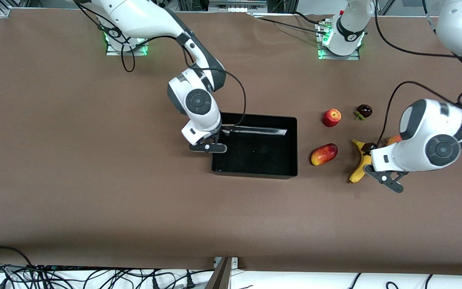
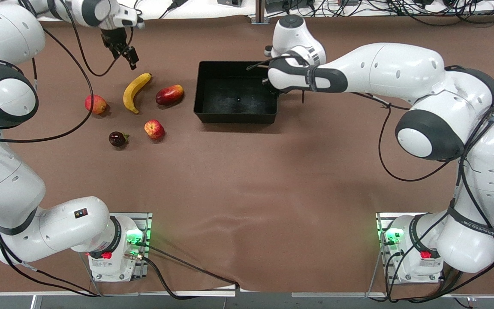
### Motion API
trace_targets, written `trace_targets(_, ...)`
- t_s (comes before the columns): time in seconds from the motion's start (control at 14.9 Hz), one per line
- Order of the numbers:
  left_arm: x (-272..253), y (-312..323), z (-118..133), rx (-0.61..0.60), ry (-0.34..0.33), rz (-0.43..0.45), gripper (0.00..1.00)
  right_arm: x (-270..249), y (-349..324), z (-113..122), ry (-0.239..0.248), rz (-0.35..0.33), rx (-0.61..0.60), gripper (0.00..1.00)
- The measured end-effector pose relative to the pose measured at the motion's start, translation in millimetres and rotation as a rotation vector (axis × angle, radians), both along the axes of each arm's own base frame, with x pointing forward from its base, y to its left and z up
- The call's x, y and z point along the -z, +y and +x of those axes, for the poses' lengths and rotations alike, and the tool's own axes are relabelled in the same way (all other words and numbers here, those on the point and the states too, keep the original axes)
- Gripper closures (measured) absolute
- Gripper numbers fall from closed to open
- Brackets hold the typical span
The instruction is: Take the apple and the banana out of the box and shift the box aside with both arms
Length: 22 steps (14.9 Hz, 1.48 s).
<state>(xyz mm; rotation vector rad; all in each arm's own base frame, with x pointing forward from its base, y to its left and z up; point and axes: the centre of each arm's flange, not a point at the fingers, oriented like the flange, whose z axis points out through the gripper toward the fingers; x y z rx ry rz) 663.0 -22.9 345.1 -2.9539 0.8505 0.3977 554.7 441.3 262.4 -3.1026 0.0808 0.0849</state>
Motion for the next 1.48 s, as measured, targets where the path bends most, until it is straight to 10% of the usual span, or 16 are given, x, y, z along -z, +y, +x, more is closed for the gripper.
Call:
trace_targets(0.47, -105.4, 10.0, -10.7, -0.288, 0.141, 0.102, 0.00, -77.2, -201.4, 84.1, 0.039, -0.066, -0.151, 0.95)
trace_targets(0.94, -231.6, 1.8, -35.5, -0.538, -0.074, 0.012, 0.00, -74.8, -444.8, 81.9, 0.086, -0.016, -0.177, 0.95)
trace_targets(1.48, -232.3, -11.5, -84.7, -0.574, -0.268, -0.019, 0.00, -15.9, -487.0, 49.6, 0.077, -0.018, -0.103, 0.95)
